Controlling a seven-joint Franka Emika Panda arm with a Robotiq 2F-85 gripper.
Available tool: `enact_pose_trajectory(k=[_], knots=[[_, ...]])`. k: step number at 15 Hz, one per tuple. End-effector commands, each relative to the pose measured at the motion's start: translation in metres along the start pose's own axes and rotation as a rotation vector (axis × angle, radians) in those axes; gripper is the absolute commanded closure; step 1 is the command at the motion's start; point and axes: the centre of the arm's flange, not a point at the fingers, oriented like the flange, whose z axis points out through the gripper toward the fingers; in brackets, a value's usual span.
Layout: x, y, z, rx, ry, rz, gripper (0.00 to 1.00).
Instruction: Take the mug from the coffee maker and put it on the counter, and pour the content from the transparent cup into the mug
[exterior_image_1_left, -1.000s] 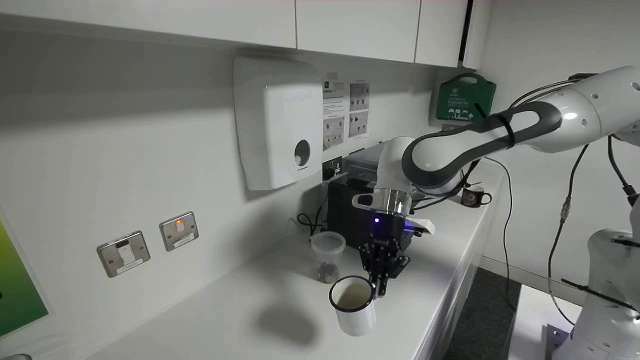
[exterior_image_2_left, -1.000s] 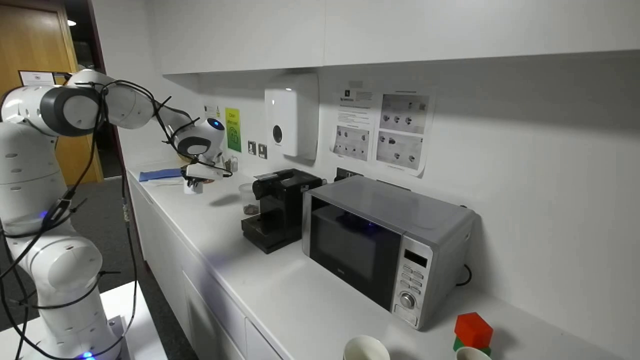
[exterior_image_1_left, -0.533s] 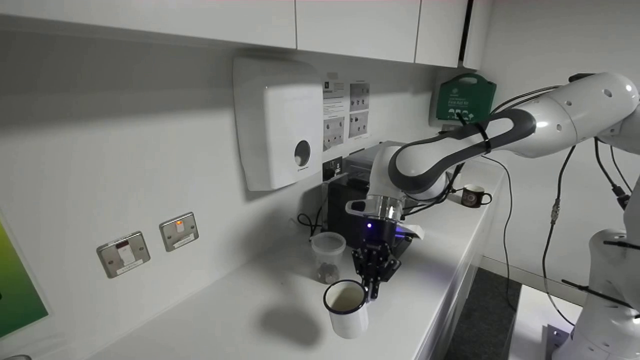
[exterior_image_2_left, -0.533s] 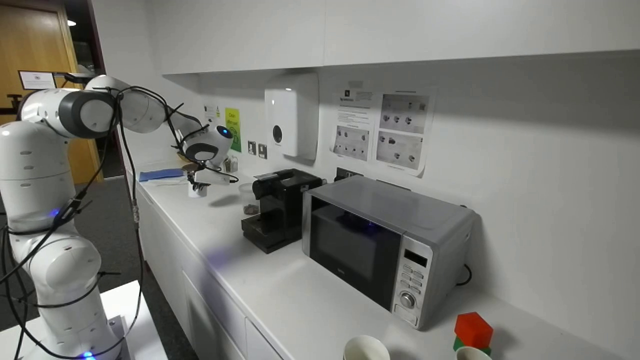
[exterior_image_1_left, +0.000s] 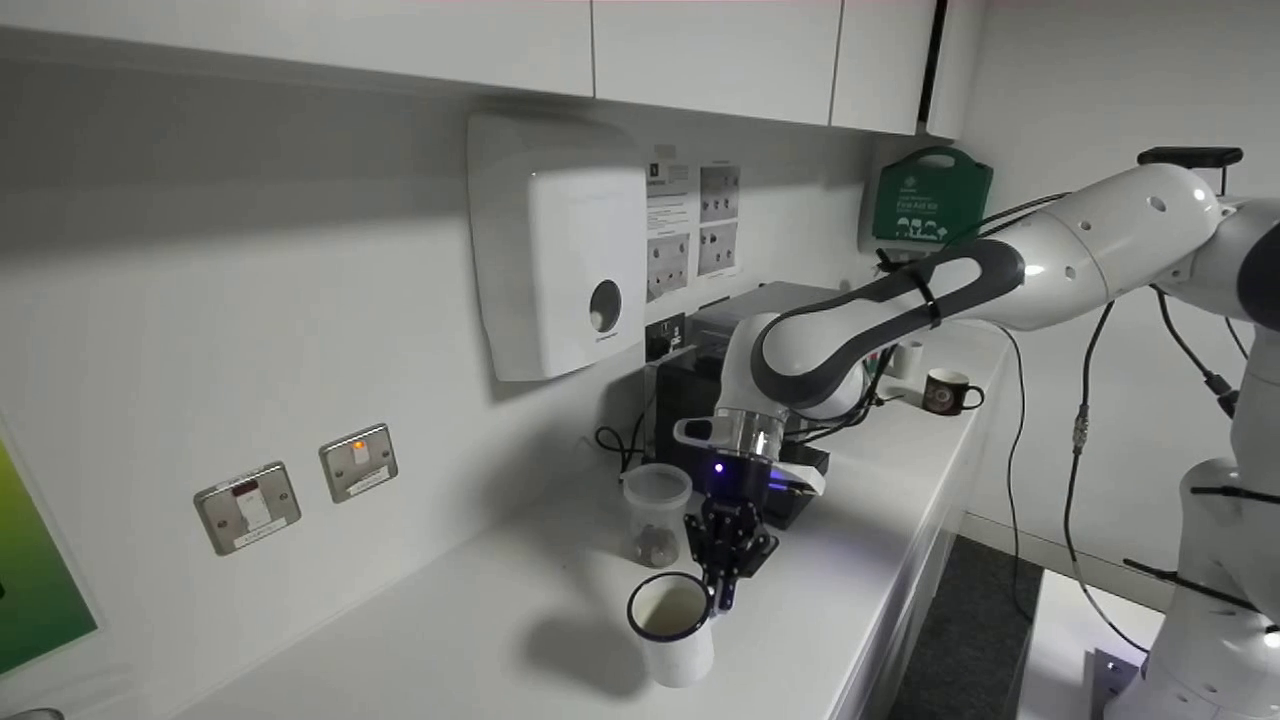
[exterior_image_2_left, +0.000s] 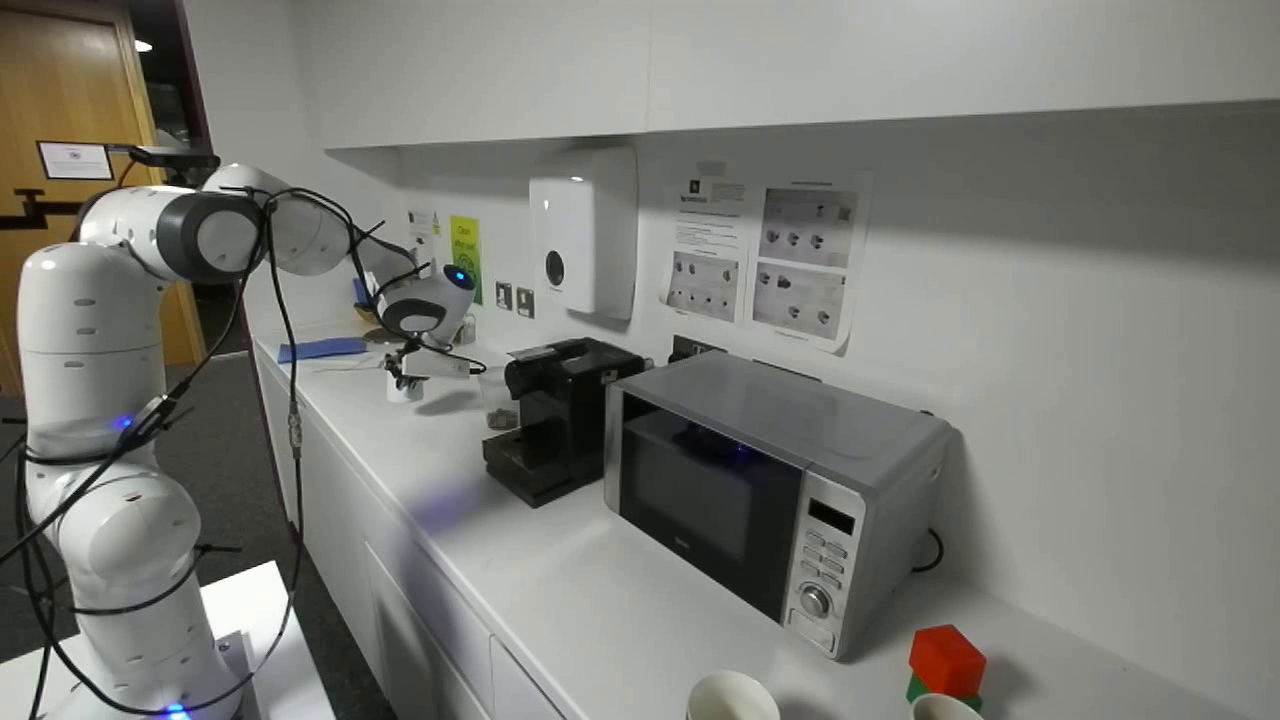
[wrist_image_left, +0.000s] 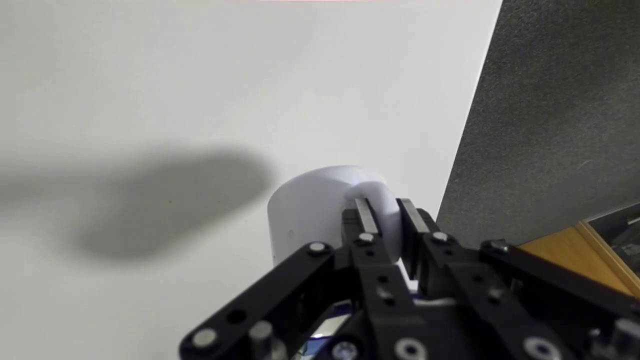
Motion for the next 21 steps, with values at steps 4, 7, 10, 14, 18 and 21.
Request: enact_pose_trajectory(k=[4, 7, 10, 14, 18, 21], knots=[[0.004, 0.017, -0.001, -0.057, 0.055, -0.113, 0.96], [0.003, 0.021, 0.002, -0.058, 0.062, -0.140, 0.96], [0.002, 0.028, 0.008, -0.053, 0.076, -0.157, 0.96], [-0.001, 0.037, 0.015, -0.041, 0.086, -0.166, 0.96], [-0.008, 0.049, 0.029, -0.025, 0.079, -0.154, 0.96], [-0.012, 0.056, 0.039, -0.012, 0.072, -0.142, 0.96]])
